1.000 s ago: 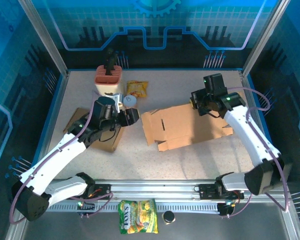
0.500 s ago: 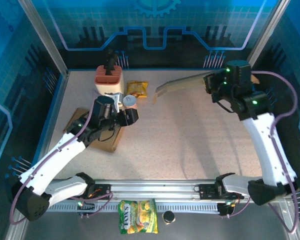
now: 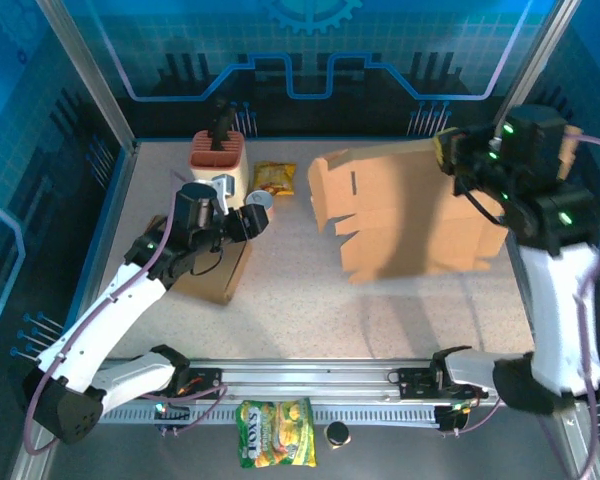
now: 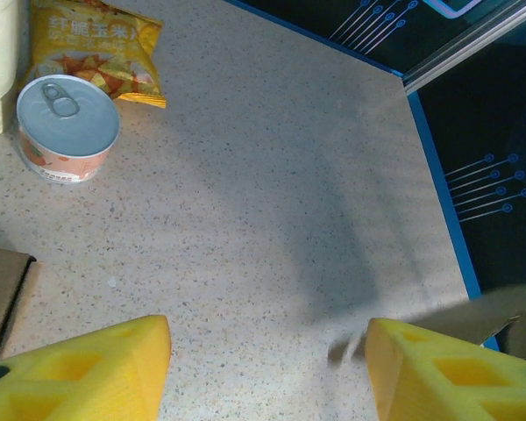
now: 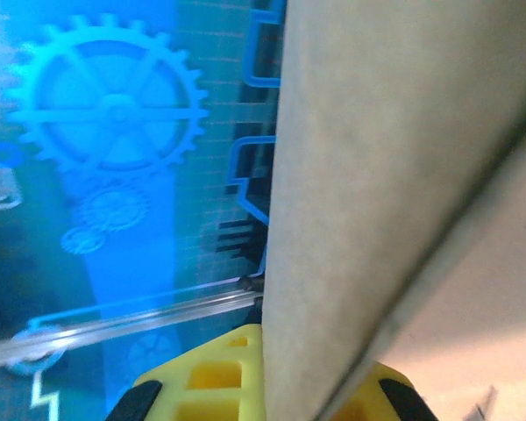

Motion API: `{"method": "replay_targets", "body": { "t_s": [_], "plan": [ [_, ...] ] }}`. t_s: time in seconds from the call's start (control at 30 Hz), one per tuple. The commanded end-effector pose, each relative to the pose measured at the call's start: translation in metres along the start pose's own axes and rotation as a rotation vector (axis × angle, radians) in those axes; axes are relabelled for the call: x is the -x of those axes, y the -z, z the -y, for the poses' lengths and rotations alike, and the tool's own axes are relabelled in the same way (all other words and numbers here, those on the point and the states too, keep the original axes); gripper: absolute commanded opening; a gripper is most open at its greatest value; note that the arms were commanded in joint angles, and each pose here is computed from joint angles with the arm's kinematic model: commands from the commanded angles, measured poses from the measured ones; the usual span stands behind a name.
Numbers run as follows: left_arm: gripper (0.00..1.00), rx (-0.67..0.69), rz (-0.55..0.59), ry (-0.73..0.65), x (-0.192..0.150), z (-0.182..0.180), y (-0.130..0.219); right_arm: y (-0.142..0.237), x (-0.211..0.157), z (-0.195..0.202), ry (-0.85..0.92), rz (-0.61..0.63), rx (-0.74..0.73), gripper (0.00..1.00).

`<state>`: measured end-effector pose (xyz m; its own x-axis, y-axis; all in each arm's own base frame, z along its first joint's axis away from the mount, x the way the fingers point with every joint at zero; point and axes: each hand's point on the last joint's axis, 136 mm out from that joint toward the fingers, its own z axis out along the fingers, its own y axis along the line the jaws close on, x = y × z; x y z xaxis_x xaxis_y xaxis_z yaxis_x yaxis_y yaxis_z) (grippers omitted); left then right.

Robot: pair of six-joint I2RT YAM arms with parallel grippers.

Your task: Fold the paper box

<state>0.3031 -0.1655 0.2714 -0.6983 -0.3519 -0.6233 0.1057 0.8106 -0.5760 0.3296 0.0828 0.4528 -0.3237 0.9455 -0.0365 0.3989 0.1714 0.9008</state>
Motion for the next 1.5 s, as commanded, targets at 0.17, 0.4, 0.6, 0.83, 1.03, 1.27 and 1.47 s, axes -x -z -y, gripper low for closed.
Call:
{"method": "replay_targets", "body": {
  "t_s": [0.17, 0.4, 0.6, 0.83, 1.03, 1.27, 1.47],
  "plan": [
    [0.58, -0.036, -0.060, 0.103, 0.012, 0.017, -0.008, -0.193, -0.001, 0.071, -0.030, -0.154, -0.083, 0.00],
    [0.59, -0.050, -0.144, 0.077, 0.021, 0.060, -0.042, -0.231, -0.012, 0.126, -0.022, -0.192, -0.111, 0.00],
    [0.63, -0.055, -0.147, 0.154, 0.041, 0.080, -0.103, -0.234, -0.016, 0.145, -0.055, -0.195, -0.131, 0.00],
    [0.62, -0.040, -0.188, 0.251, 0.039, 0.072, -0.161, -0.230, -0.019, 0.143, -0.062, -0.198, -0.125, 0.00],
    [0.61, -0.047, -0.223, 0.302, 0.026, 0.067, -0.187, -0.226, -0.021, 0.143, -0.082, -0.205, -0.115, 0.00],
    [0.50, -0.141, -0.201, 0.292, 0.029, 0.083, -0.196, -0.219, -0.023, 0.147, -0.074, -0.207, -0.111, 0.00],
    [0.62, -0.108, -0.150, 0.193, 0.030, 0.077, -0.146, -0.213, -0.012, 0.167, -0.088, -0.196, -0.113, 0.00]
  ]
}}
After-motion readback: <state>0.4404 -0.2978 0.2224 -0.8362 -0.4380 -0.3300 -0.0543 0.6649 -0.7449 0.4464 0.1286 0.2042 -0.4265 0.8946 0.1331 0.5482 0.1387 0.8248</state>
